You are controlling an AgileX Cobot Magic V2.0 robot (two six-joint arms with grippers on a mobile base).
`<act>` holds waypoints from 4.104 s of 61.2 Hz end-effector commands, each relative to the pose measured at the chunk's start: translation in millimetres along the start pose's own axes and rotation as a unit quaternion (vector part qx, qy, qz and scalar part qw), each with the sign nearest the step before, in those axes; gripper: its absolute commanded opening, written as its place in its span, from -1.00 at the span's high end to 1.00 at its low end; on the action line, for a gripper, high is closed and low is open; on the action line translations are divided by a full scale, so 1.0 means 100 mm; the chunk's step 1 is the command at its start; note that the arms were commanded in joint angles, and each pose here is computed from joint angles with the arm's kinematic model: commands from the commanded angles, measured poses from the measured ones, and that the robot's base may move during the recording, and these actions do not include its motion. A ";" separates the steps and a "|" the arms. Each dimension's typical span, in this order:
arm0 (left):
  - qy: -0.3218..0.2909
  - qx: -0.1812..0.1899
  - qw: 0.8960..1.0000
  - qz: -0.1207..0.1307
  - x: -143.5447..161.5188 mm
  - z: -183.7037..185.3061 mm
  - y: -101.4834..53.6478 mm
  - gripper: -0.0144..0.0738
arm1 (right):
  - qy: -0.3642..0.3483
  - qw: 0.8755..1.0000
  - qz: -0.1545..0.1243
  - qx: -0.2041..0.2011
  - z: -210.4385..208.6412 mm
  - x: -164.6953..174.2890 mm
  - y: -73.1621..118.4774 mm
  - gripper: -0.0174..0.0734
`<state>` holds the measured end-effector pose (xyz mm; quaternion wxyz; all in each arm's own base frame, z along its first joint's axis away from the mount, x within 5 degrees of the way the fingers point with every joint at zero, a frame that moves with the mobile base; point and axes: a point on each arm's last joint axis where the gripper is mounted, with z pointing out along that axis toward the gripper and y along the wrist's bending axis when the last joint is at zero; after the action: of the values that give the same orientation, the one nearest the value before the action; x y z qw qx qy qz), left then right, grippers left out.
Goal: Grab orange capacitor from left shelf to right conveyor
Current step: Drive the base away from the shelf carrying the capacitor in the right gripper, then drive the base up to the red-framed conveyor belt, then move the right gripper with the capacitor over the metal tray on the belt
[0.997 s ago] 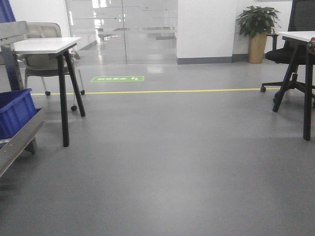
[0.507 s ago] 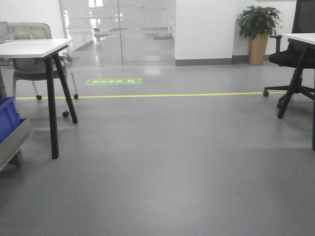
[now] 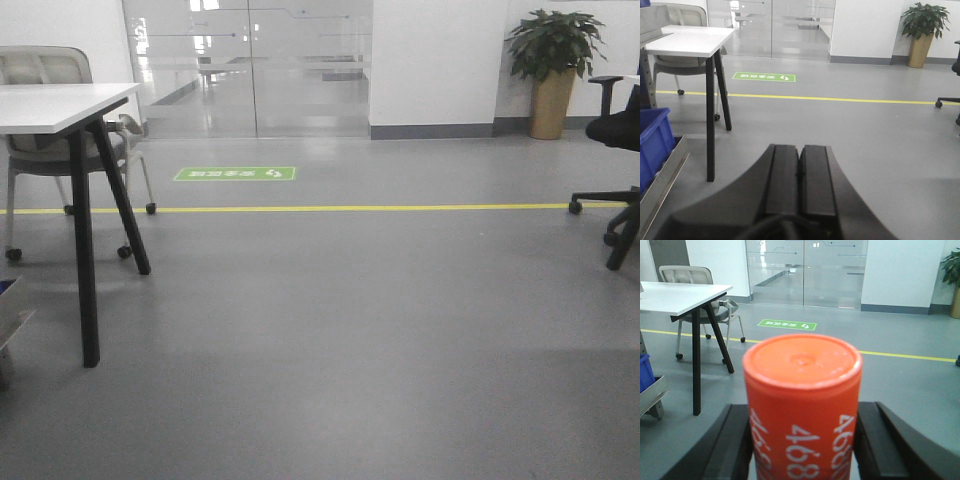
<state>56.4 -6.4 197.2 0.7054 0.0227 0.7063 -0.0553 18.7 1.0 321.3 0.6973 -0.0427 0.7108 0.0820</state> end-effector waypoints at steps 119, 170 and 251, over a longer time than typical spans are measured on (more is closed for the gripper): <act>-0.052 0.000 0.999 -0.002 -0.10 -0.01 0.00 0.96 | -0.052 0.999 -0.010 0.001 -0.02 -0.16 0.01 0.31; -0.052 -0.003 0.999 -0.002 -0.10 -0.01 0.00 0.96 | -0.052 0.999 -0.010 0.001 -0.02 -0.16 0.01 0.31; -0.052 -0.003 0.999 -0.002 -0.10 -0.01 0.00 0.96 | -0.057 0.998 -0.010 0.000 -0.02 -0.17 0.01 0.31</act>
<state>56.4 -6.3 197.2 0.7055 0.0222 0.7063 -0.0547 18.7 1.0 320.7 0.6949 -0.0427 0.7132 0.0815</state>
